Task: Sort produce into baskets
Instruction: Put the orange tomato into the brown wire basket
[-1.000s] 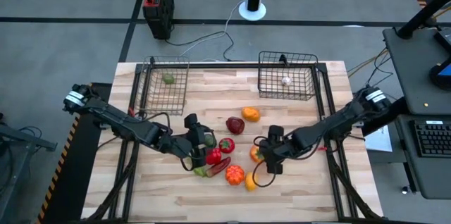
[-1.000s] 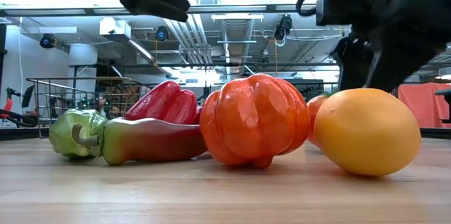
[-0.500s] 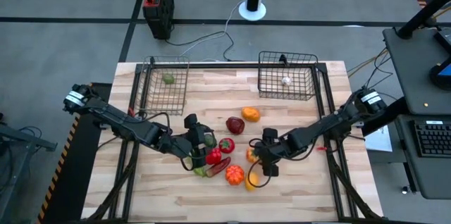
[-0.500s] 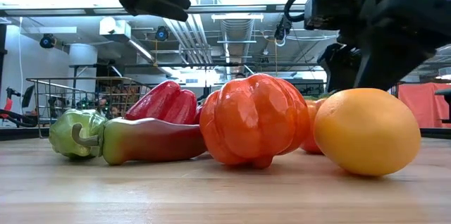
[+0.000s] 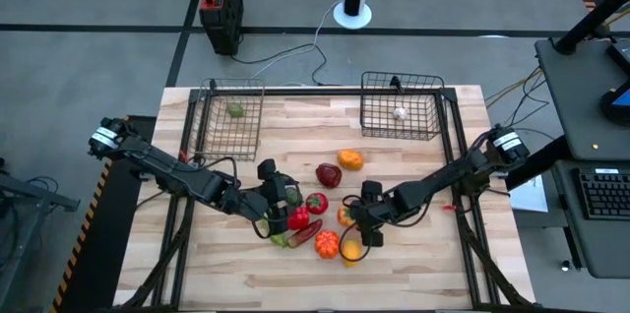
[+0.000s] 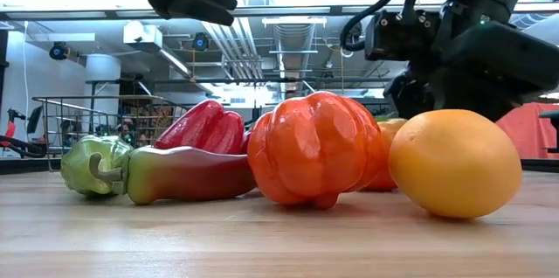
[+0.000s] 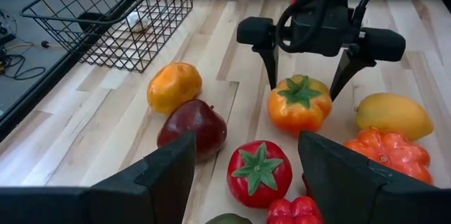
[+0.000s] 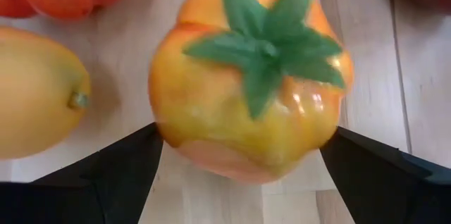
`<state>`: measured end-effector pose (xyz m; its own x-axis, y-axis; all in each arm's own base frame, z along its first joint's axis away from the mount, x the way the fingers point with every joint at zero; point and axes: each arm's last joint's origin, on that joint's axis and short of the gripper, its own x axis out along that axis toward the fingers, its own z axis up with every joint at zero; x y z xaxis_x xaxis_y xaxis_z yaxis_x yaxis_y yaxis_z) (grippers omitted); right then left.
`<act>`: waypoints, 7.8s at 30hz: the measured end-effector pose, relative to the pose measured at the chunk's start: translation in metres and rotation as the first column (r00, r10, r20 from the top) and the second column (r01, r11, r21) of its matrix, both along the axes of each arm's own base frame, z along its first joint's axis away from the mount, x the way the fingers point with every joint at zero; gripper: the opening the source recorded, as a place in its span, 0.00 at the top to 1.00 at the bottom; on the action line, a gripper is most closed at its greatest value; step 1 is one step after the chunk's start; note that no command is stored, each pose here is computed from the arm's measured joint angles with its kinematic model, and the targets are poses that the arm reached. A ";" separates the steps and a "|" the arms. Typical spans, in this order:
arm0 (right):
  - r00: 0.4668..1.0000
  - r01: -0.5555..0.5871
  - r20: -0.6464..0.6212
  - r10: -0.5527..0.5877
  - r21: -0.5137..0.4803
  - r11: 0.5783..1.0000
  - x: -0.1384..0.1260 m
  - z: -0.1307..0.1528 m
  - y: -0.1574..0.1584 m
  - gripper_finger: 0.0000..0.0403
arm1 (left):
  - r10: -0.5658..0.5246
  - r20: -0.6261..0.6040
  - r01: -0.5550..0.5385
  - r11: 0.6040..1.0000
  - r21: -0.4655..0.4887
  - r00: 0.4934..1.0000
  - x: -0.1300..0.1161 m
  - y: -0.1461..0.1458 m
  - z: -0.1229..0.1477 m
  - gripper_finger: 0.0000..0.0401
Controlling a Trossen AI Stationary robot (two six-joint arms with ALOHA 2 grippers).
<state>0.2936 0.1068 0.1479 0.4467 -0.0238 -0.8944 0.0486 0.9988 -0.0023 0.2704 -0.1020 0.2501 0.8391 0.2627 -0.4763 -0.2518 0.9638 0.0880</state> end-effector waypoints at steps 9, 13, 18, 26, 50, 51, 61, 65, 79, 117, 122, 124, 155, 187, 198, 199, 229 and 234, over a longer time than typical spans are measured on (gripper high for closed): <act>1.000 0.009 0.014 -0.009 -0.003 1.000 0.001 0.001 -0.001 0.09 | 0.000 0.000 0.000 1.000 0.000 1.000 0.000 0.000 0.000 0.42; 0.999 0.018 0.048 -0.019 0.016 1.000 0.005 0.003 -0.004 0.09 | 0.000 0.000 0.000 1.000 0.000 1.000 0.000 0.000 0.000 0.42; 0.997 0.016 0.078 -0.019 0.039 0.999 0.009 0.005 -0.004 0.09 | 0.000 0.000 0.000 1.000 0.000 1.000 0.000 0.000 0.000 0.42; 0.994 0.021 0.105 -0.025 0.038 0.999 0.011 0.006 -0.004 0.09 | 0.000 0.000 0.000 1.000 0.000 1.000 0.000 0.000 0.000 0.42; 0.996 -0.015 0.090 0.014 0.017 1.000 0.008 0.010 -0.006 0.26 | 0.028 0.009 -0.028 0.999 0.018 1.000 0.000 0.001 0.000 0.42; 0.996 -0.011 0.090 0.009 0.016 1.000 0.006 0.013 -0.006 0.26 | 0.027 0.010 -0.028 0.999 0.017 1.000 0.000 0.001 0.000 0.42; 0.992 0.036 0.119 -0.033 -0.023 0.999 -0.014 0.047 -0.015 0.26 | 0.029 0.017 -0.029 0.999 0.015 0.999 0.000 0.001 0.001 0.42; 0.987 0.045 0.155 -0.041 -0.022 0.999 -0.019 0.059 -0.017 0.26 | 0.038 0.024 -0.039 0.999 0.019 0.999 0.001 0.001 0.001 0.42; 0.983 0.041 0.181 -0.036 -0.022 0.999 -0.022 0.067 -0.019 0.26 | 0.040 0.026 -0.041 0.999 0.019 0.999 0.001 0.001 0.002 0.42; 0.995 -0.008 0.098 0.016 -0.081 0.997 -0.029 0.062 -0.021 0.26 | 0.096 0.037 -0.093 0.993 -0.070 0.995 0.003 0.000 -0.004 0.42; 0.995 -0.004 0.097 0.011 -0.078 0.997 -0.029 0.062 -0.021 0.26 | 0.094 0.012 -0.093 0.994 -0.053 0.996 0.007 -0.002 -0.012 0.42; 0.995 -0.003 0.098 0.010 -0.078 0.997 -0.029 0.062 -0.021 0.26 | 0.090 0.005 -0.090 0.995 -0.044 0.996 0.008 -0.002 -0.014 0.42; 0.972 -0.013 0.231 0.047 -0.149 0.989 -0.018 0.069 -0.020 0.26 | 0.048 0.001 -0.048 0.992 0.117 0.999 0.008 -0.001 -0.008 0.32; 0.860 0.204 0.509 -0.038 -0.273 0.940 -0.023 0.128 -0.029 0.26 | -0.181 0.219 0.142 0.973 0.182 0.959 -0.062 0.033 0.014 0.31; 0.821 0.211 0.572 0.005 -0.312 0.926 0.002 0.101 -0.023 0.26 | -0.127 0.380 0.078 0.987 0.141 0.916 -0.054 0.034 -0.009 0.31; 0.813 0.212 0.582 0.010 -0.312 0.926 0.004 0.101 -0.022 0.26 | -0.120 0.380 0.070 0.987 0.141 0.917 -0.053 0.035 -0.009 0.31; 0.829 0.153 0.555 0.074 -0.352 0.924 0.007 0.103 -0.022 0.26 | -0.182 0.269 0.101 0.951 0.292 0.946 0.020 0.034 -0.011 0.30; 0.829 0.155 0.554 0.069 -0.348 0.925 0.007 0.102 -0.022 0.26 | -0.148 0.268 0.062 0.951 0.304 0.952 0.019 0.036 -0.011 0.25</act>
<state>0.3005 0.0846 0.2502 0.8467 -0.3262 -0.4204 0.1967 0.9260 -0.3223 0.2897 -0.0660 0.2392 0.9579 0.2556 -0.1304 -0.2063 0.9293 0.3062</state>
